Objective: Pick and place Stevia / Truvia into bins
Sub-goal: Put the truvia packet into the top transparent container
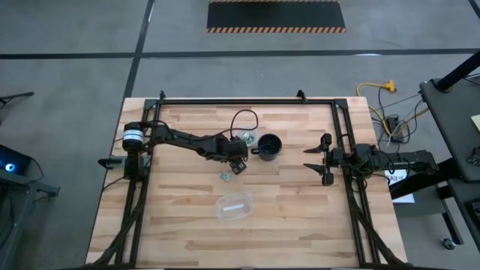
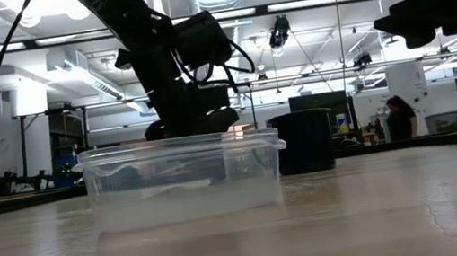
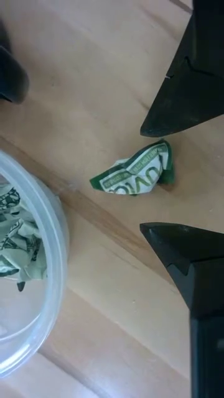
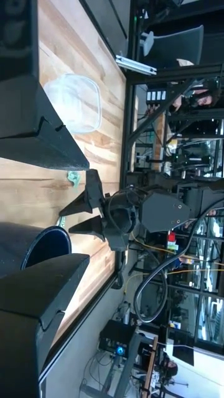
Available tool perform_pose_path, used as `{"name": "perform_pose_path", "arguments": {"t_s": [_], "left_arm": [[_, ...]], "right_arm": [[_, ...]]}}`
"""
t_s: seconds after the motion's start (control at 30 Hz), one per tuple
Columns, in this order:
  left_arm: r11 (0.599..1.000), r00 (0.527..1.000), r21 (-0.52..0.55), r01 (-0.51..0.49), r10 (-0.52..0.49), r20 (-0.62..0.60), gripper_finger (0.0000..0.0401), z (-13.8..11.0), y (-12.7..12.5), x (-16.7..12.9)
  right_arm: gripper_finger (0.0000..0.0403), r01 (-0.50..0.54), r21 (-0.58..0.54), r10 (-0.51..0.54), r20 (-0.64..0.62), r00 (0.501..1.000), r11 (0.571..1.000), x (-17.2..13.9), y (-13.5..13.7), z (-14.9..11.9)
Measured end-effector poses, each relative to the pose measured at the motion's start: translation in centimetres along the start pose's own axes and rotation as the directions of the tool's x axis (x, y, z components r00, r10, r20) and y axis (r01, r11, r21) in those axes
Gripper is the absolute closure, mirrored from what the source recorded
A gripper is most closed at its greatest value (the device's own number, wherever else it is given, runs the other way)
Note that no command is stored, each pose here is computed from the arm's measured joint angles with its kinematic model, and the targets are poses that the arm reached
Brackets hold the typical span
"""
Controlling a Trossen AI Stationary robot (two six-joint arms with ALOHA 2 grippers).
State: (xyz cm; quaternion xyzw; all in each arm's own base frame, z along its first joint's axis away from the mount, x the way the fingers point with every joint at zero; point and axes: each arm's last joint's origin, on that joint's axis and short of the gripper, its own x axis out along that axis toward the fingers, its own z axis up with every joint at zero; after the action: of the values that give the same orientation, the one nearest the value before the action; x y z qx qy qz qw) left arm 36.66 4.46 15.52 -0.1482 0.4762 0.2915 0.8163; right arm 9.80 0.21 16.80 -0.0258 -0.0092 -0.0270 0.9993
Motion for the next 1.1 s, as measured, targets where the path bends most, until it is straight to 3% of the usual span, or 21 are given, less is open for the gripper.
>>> {"name": "perform_pose_path", "arguments": {"t_s": [0.67, 0.8, 1.0, 1.1], "left_arm": [[1.0, 1.0, 0.011, 0.002, -0.002, -0.029, 0.0189, 0.3, 0.1, 2.8], [1.0, 0.999, 0.011, 0.022, -0.021, -0.024, 0.0235, 0.5, 0.1, 2.4], [0.996, 0.997, 0.052, 0.071, -0.069, -0.031, 0.0374, 0.7, 0.0, 1.9], [0.994, 0.996, 0.061, 0.087, -0.085, -0.039, 0.0389, 0.7, -0.1, 1.7]], "right_arm": [[0.0181, 0.001, 0.0, -0.001, 0.001, 1.0, 1.0, 0.0, 0.0, 0.0], [0.0181, 0.0, 0.0, 0.0, 0.0, 1.0, 1.0, 0.0, 0.0, 0.0], [0.0181, 0.001, 0.0, -0.001, 0.001, 1.0, 1.0, 0.0, 0.0, 0.0], [0.0181, 0.001, 0.0, -0.001, 0.0, 1.0, 1.0, 0.0, 0.0, 0.0]]}}
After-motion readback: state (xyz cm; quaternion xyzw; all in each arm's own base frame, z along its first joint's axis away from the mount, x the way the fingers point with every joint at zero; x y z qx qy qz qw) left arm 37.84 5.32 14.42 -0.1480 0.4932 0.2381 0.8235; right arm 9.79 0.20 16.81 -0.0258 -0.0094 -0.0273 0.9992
